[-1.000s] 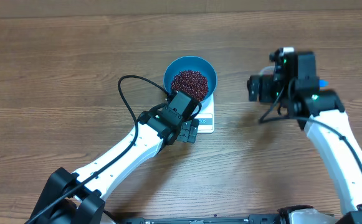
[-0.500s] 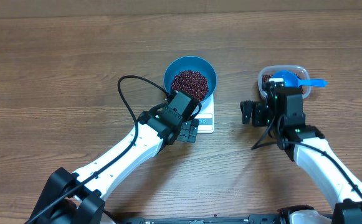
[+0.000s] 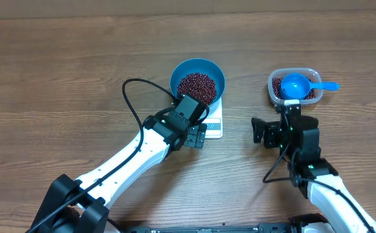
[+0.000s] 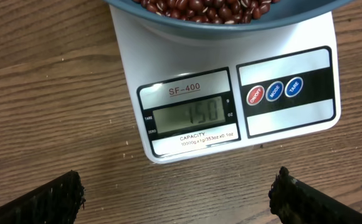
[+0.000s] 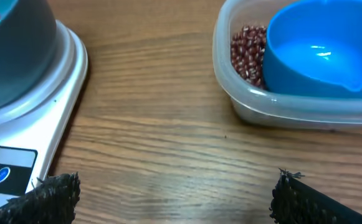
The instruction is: Scoop item into bowl and weigh 150g on scale
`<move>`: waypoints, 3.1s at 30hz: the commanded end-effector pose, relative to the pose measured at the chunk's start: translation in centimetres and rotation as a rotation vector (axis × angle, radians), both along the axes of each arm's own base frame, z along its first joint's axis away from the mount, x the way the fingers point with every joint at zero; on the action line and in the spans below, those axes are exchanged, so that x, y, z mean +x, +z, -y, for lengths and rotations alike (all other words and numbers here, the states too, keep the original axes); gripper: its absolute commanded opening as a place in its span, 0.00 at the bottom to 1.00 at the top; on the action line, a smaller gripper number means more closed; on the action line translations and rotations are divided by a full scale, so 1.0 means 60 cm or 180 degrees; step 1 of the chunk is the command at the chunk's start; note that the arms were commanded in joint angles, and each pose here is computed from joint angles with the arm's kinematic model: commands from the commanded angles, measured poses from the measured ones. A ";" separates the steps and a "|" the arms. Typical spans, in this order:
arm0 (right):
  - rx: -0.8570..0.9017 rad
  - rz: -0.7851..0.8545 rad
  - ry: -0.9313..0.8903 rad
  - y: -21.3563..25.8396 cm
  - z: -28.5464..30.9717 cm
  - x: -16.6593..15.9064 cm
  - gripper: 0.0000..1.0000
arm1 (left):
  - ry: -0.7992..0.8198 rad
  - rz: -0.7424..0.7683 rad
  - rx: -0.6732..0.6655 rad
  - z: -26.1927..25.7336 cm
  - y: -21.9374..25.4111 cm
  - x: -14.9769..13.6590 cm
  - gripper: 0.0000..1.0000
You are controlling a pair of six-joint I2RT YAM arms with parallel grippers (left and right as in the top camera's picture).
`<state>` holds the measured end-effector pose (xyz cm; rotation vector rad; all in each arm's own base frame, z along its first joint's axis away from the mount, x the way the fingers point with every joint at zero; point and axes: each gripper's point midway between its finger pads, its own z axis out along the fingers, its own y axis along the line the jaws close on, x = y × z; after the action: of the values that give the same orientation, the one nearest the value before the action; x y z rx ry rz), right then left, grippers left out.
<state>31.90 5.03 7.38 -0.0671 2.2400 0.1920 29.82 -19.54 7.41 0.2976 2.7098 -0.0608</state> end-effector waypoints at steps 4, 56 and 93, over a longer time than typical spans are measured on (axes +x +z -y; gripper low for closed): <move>0.0056 0.0260 0.0020 -0.002 0.000 -0.030 1.00 | 0.0050 0.0036 0.0012 -0.003 0.003 0.007 1.00; 0.0037 0.2143 0.0156 0.169 0.027 -0.128 1.00 | 0.0050 0.0035 0.0013 -0.003 0.003 0.007 1.00; 0.0226 0.2095 0.0110 0.168 0.026 -0.127 1.00 | 0.0051 0.0063 -0.0011 0.000 0.005 0.010 1.00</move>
<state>24.26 3.35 17.62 -0.1114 1.5790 0.2190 29.83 -19.54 7.41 0.2971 2.7097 -0.0614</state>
